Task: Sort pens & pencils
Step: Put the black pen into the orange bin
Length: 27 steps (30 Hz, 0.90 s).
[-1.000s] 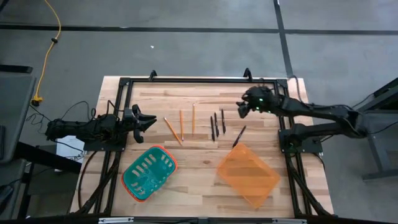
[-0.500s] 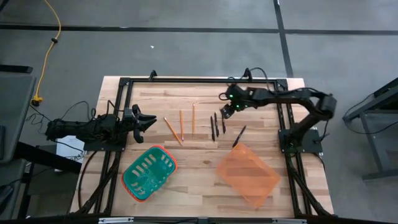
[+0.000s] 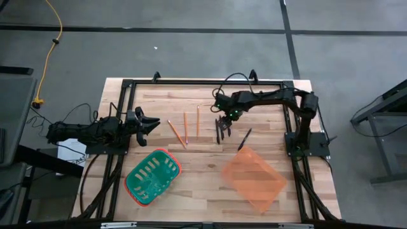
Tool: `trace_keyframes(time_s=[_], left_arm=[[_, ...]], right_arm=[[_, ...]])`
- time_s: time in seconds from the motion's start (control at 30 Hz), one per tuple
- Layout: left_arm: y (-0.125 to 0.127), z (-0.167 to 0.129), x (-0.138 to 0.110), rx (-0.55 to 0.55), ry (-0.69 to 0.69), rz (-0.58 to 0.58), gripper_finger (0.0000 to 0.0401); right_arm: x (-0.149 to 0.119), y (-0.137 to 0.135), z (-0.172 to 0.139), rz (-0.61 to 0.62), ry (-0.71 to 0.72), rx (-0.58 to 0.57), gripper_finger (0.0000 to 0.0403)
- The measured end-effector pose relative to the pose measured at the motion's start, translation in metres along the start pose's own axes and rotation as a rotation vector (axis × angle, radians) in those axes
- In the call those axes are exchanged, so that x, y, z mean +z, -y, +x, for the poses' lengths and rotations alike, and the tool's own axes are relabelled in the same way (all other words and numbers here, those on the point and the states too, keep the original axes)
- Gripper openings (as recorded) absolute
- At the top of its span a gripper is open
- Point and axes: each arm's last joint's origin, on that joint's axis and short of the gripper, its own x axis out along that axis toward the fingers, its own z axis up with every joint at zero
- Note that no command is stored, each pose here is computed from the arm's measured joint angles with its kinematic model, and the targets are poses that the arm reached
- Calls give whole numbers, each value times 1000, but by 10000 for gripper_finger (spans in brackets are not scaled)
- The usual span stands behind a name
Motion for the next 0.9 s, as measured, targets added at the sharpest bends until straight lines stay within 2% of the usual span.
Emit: trace_keyframes(time_s=[0.4,0.7,0.9], left_arm=[[0,0,0,0,0,0,72],[0,0,0,0,0,0,72],[0,0,0,0,0,0,72]], right_arm=[[3,-2,9,29,-31,-7,195],[1,-9,9,32,-12,-8,163],[1,-10,11,47,-10,-15,157]])
